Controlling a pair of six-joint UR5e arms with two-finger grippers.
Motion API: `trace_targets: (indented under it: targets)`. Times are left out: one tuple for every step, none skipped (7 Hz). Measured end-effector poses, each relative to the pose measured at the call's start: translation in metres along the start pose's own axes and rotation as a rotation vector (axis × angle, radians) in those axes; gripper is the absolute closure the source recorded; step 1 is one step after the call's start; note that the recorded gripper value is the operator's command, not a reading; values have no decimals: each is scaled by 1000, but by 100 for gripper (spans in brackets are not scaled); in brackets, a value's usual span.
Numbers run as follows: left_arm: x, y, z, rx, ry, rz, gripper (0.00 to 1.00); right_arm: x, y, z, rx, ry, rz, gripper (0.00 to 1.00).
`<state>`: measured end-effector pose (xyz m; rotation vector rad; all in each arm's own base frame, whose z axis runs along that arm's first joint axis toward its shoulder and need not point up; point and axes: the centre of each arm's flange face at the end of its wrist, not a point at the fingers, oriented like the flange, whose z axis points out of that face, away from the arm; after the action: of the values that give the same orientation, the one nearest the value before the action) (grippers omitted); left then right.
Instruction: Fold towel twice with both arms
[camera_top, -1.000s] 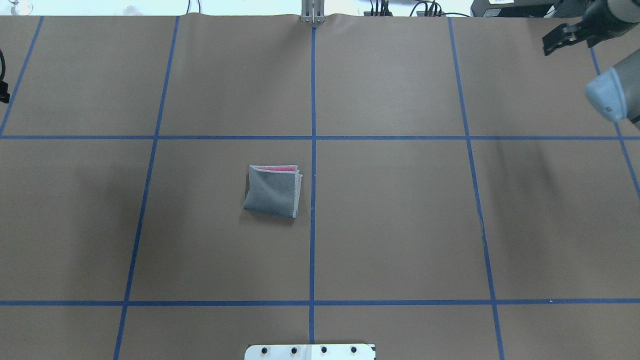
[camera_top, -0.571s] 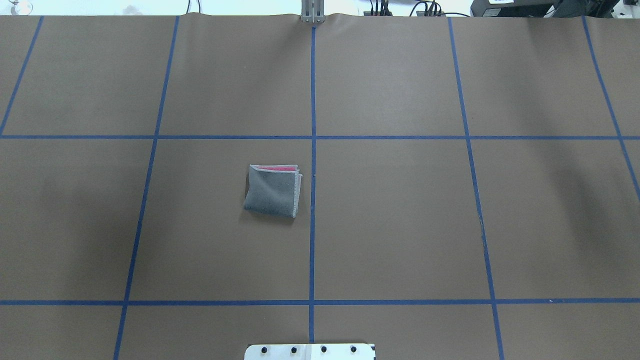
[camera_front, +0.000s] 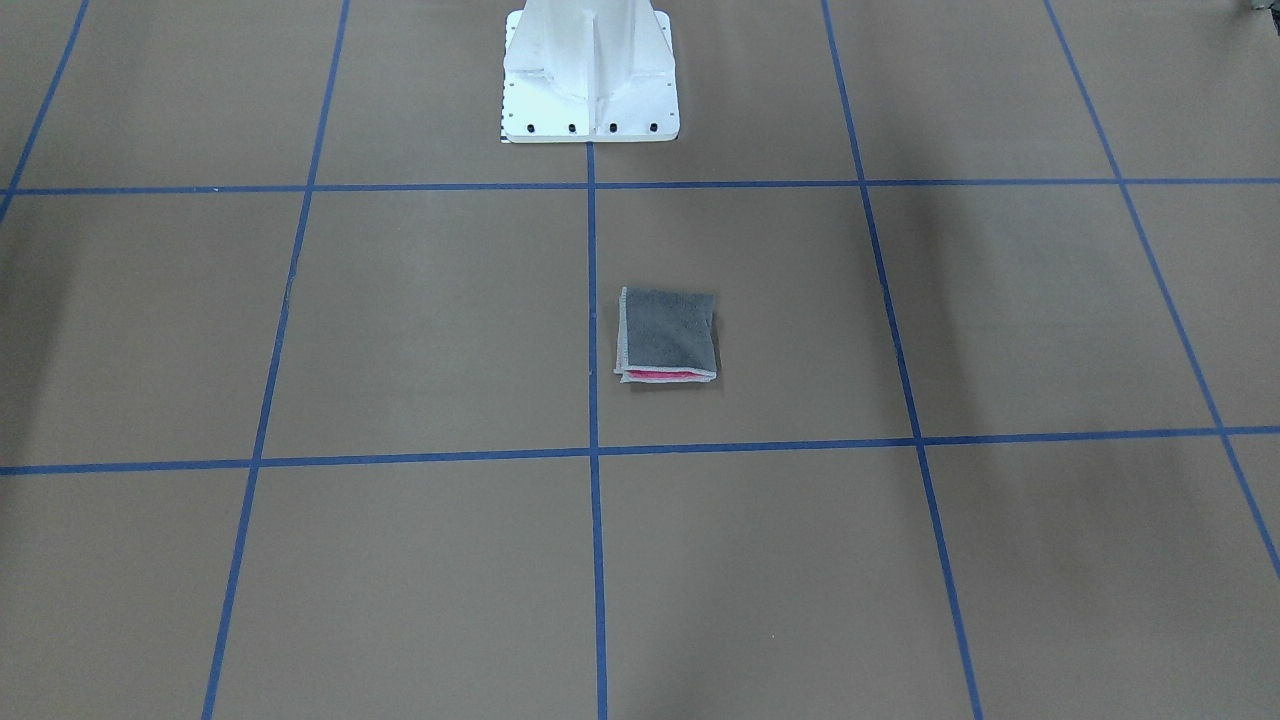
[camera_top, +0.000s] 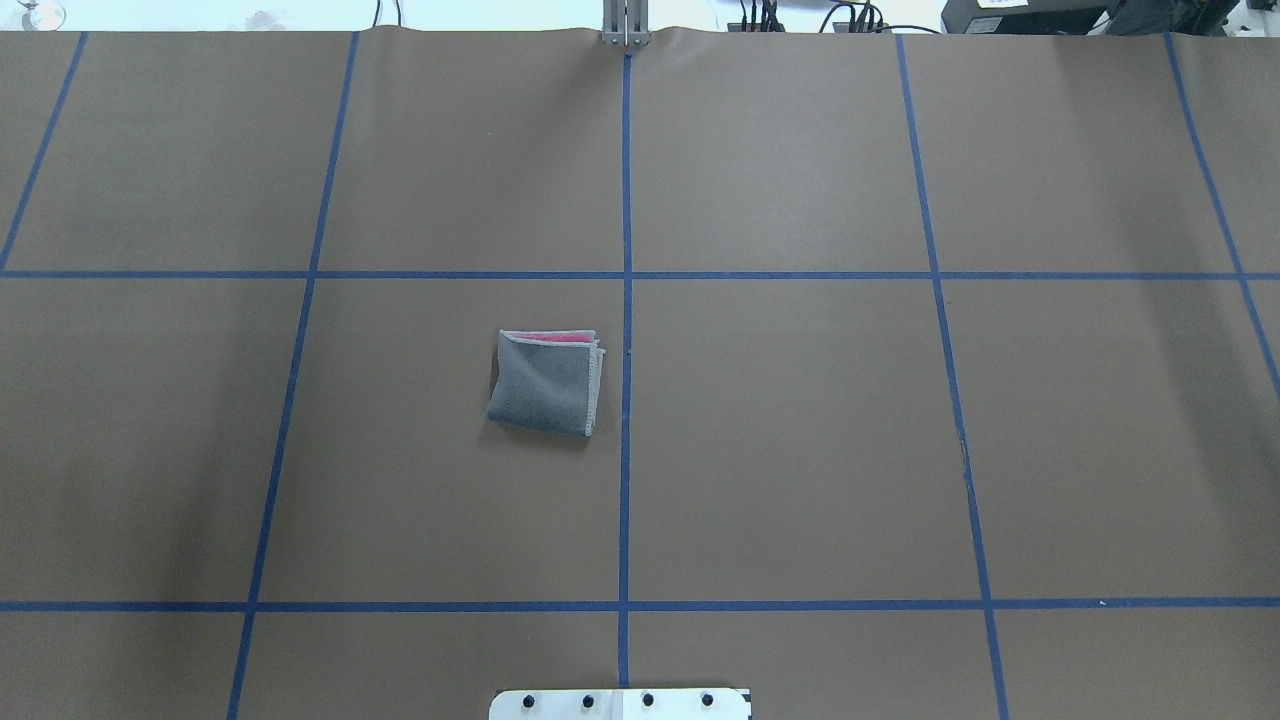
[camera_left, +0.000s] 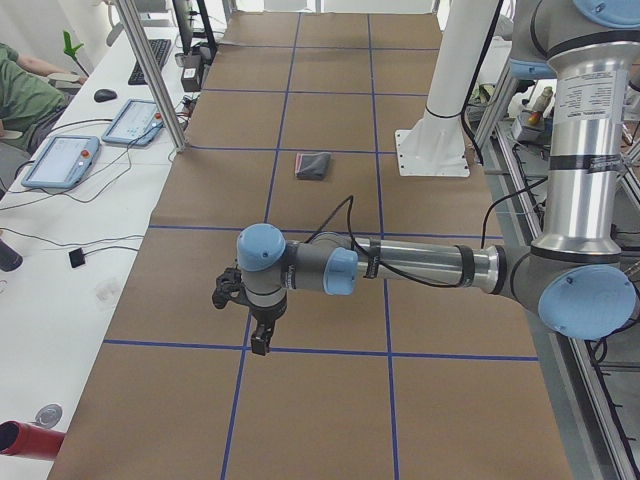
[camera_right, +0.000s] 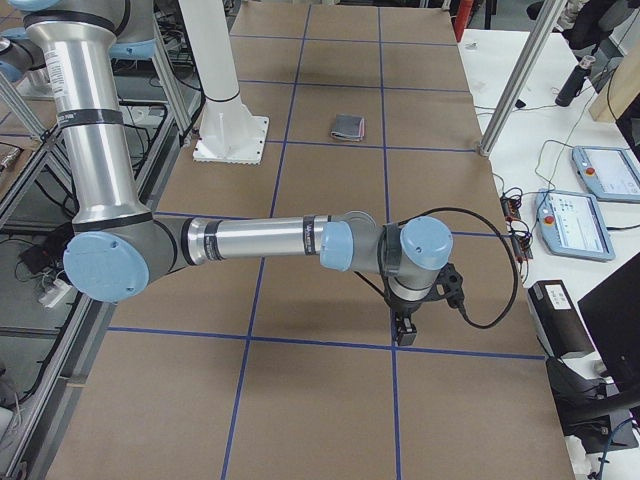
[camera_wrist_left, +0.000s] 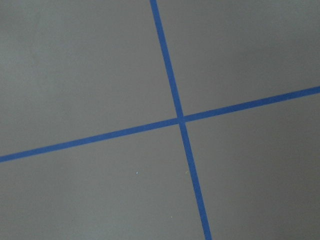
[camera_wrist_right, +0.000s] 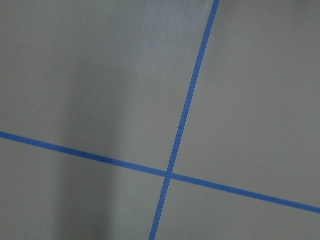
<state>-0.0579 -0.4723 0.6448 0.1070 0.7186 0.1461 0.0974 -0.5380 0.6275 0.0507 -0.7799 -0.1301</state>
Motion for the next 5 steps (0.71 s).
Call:
trace_targets:
  targets:
    - [-3,17,4,-10,4,-13,0,10,20,9,-12,-6,23,0]
    - [-3,32,6,-18,7,-22,0,15,34,13,-17,-8,39,0]
    - [-3,41,6,-21,8,-30,0,18,43,15,-18,-9,53,0]
    - [-2,45,7,-24,7,-34,0,20,51,15,-17,-9,65,0]
    - [-1,44,7,-24,7,-32,0,21,58,14,-15,-9,73,0]
